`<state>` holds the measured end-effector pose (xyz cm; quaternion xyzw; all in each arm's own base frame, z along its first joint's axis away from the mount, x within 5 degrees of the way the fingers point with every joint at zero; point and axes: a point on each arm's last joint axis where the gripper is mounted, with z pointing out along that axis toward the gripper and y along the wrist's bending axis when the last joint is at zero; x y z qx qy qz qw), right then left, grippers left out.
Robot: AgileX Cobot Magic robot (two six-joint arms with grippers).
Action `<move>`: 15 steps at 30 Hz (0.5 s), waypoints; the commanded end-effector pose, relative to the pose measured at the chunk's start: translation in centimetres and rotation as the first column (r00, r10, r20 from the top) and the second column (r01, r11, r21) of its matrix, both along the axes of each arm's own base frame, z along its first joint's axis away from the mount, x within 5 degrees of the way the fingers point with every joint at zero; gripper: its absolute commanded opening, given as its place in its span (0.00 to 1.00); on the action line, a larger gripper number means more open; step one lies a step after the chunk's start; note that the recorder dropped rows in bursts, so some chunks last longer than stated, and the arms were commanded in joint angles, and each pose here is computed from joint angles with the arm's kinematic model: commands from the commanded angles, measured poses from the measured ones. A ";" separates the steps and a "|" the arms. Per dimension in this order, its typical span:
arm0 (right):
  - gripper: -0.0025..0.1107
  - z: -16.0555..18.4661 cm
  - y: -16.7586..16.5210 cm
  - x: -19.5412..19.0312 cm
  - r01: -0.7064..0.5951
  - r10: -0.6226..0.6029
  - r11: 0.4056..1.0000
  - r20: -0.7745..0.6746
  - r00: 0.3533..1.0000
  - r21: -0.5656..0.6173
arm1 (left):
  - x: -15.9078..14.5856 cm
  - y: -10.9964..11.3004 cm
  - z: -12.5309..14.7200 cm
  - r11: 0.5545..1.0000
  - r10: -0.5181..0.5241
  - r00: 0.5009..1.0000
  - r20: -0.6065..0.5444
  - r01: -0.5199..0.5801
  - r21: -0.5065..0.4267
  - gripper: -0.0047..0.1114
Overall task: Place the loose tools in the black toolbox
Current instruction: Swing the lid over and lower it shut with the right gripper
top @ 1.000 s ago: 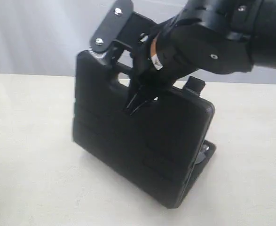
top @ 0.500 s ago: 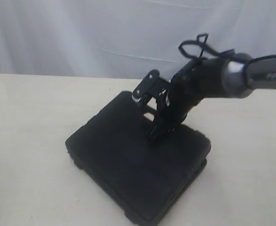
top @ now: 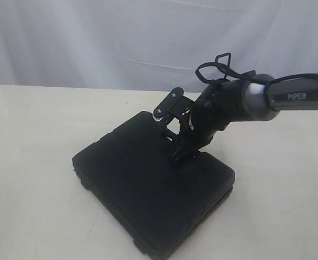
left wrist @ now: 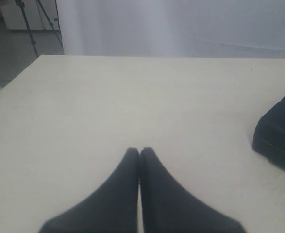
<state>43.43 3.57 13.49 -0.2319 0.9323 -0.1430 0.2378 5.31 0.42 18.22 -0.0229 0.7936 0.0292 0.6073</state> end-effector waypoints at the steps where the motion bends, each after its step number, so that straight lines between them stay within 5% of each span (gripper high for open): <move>1: 0.61 -2.0 0.1 0.0 0.019 -0.019 1.000 -0.017 1.000 0.014 | 0.0 -0.1 0.0 1.000 -0.005 1.000 0.009 0.005 -0.011 0.04; 15: 0.53 1.9 -0.1 0.6 0.161 -0.163 0.985 0.030 0.986 0.065 | 0.0 -0.1 0.0 1.000 -0.005 1.000 0.009 0.005 -0.011 0.04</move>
